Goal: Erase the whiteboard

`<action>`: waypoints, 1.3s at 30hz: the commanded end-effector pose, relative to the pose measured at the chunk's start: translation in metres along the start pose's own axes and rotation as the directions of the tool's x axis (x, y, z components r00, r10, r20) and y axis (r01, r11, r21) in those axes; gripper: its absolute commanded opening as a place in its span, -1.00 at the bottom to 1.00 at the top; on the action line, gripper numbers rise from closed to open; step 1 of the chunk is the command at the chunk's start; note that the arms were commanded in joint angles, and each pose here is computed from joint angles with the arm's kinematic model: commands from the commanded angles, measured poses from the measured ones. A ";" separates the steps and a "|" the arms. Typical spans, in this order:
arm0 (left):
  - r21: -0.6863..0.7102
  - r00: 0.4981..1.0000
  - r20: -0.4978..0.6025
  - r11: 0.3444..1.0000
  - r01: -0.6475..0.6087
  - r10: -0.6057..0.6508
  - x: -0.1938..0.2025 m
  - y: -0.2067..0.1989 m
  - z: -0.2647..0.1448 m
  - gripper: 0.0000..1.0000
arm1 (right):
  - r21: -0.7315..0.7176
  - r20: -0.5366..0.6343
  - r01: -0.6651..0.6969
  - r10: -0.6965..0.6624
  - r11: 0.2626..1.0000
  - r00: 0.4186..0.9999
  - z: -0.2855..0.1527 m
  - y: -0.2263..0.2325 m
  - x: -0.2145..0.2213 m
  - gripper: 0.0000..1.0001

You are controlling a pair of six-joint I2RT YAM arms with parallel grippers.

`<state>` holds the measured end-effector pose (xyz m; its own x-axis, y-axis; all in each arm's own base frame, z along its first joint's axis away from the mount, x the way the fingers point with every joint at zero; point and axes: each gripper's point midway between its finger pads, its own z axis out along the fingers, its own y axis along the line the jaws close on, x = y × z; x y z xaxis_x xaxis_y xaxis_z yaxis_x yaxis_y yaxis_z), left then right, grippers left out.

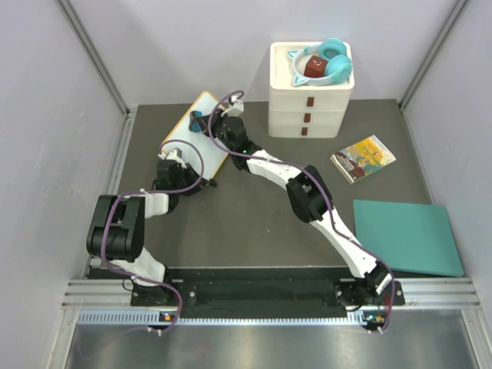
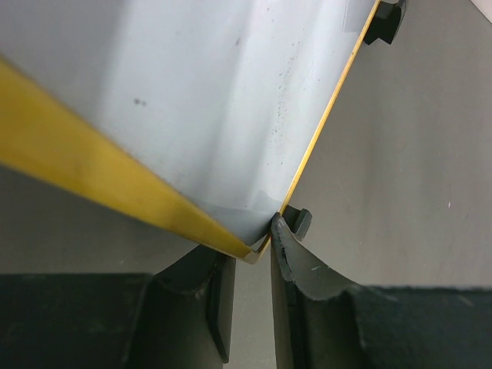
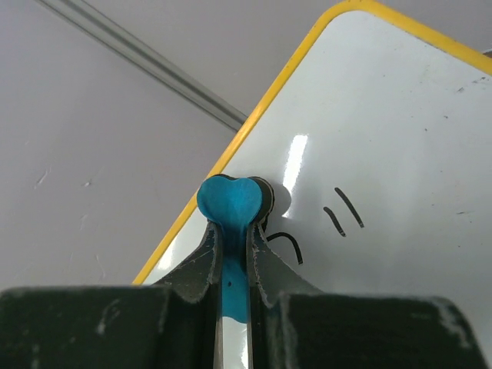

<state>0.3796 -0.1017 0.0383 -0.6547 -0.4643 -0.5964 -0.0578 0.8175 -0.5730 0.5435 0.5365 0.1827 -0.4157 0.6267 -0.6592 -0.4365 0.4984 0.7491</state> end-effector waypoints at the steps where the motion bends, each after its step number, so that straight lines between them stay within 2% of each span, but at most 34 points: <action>1: -0.102 0.980 -0.198 0.993 -0.053 0.032 0.058 0.027 -0.007 -1.00 | 0.036 0.090 -0.003 0.000 0.999 0.996 0.007 -0.009 -0.042 -1.00; 4: -0.099 0.980 -0.198 0.994 -0.055 0.034 0.058 0.026 -0.006 -1.00 | 0.094 0.138 -0.054 0.041 0.994 0.990 0.010 -0.040 -0.065 -1.00; 10: -0.100 0.978 -0.202 0.993 -0.063 0.042 0.059 0.026 -0.006 -1.00 | 0.201 0.168 -0.121 0.088 0.972 0.982 0.009 -0.096 -0.074 -1.00; 15: -0.100 0.979 -0.199 0.993 -0.065 0.044 0.058 0.025 -0.006 -1.00 | 0.205 0.171 -0.122 0.087 0.971 0.981 0.013 -0.110 -0.078 -1.00; 19: -0.100 0.978 -0.204 0.992 -0.071 0.050 0.059 0.024 -0.005 -1.00 | 0.156 0.141 -0.114 0.092 0.981 0.986 0.013 -0.094 -0.072 -1.00; 28: -0.099 0.977 -0.205 0.992 -0.080 0.058 0.060 0.023 -0.005 -1.00 | 0.025 0.115 -0.037 0.034 0.999 0.993 0.010 -0.015 -0.067 -1.00; 39: -0.105 0.976 -0.207 0.991 -0.087 0.064 0.062 0.022 -0.004 -1.00 | -0.116 0.085 -0.015 0.025 0.993 0.996 0.002 0.060 -0.050 -1.00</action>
<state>0.3819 -0.1078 0.0395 -0.6483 -0.4447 -0.6181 -0.0483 0.8341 -0.5495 0.5853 0.4996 0.1750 -0.3553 0.6908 -0.6298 -0.3620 0.5195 0.7740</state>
